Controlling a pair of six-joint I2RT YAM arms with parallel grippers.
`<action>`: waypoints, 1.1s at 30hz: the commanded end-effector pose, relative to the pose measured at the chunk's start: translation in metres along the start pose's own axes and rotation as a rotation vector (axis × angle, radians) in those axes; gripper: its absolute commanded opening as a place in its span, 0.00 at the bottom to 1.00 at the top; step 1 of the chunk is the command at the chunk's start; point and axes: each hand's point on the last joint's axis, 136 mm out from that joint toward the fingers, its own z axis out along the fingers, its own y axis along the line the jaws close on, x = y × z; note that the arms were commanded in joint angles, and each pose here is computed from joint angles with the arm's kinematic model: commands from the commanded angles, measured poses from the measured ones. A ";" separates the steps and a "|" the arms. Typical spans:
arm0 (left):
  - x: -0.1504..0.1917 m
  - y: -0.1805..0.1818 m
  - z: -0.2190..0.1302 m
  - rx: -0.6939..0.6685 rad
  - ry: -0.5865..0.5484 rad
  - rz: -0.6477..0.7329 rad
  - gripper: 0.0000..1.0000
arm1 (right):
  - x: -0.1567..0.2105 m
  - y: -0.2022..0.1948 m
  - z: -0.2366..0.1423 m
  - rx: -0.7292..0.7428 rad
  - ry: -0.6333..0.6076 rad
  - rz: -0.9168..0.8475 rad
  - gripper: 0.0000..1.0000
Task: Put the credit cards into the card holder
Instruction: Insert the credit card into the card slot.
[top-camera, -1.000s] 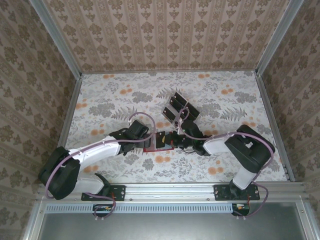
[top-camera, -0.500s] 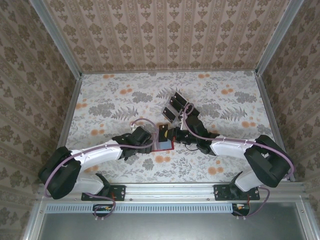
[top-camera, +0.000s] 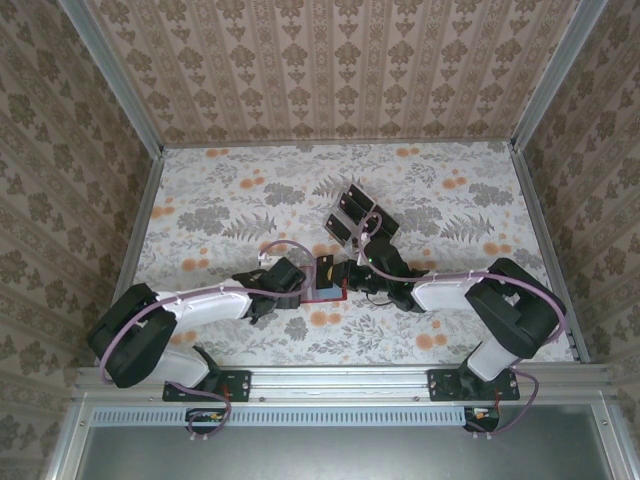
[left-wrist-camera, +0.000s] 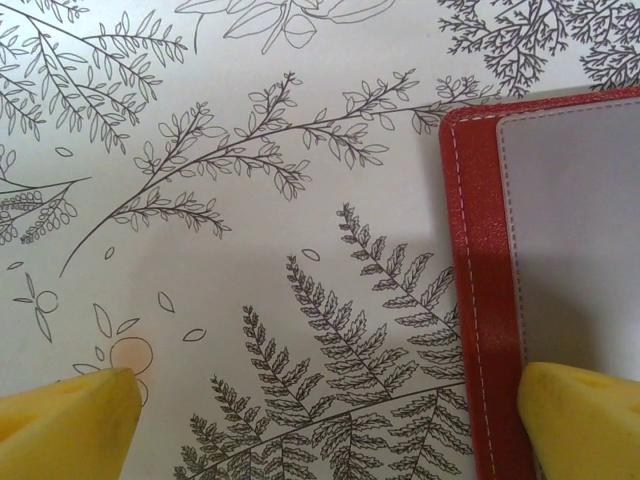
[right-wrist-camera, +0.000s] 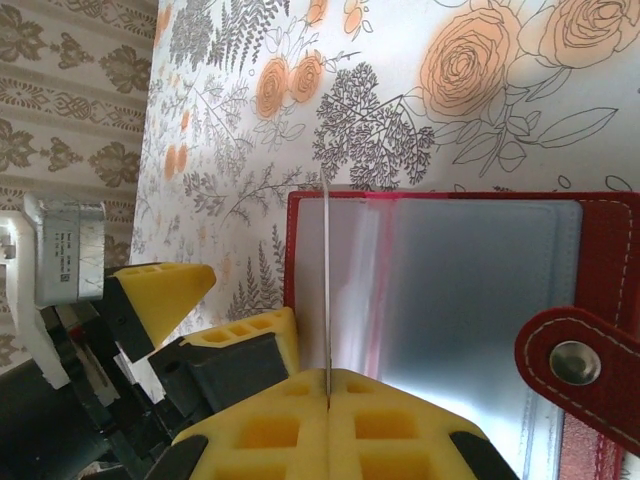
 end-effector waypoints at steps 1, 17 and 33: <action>0.018 0.019 0.006 -0.095 0.054 0.019 1.00 | -0.002 -0.001 0.004 -0.012 -0.034 -0.011 0.00; 0.025 0.020 0.009 -0.087 0.064 0.010 1.00 | 0.004 -0.009 0.020 -0.021 -0.033 0.002 0.00; 0.026 0.021 0.009 -0.086 0.064 0.011 1.00 | 0.015 -0.017 0.026 -0.017 -0.012 0.028 0.00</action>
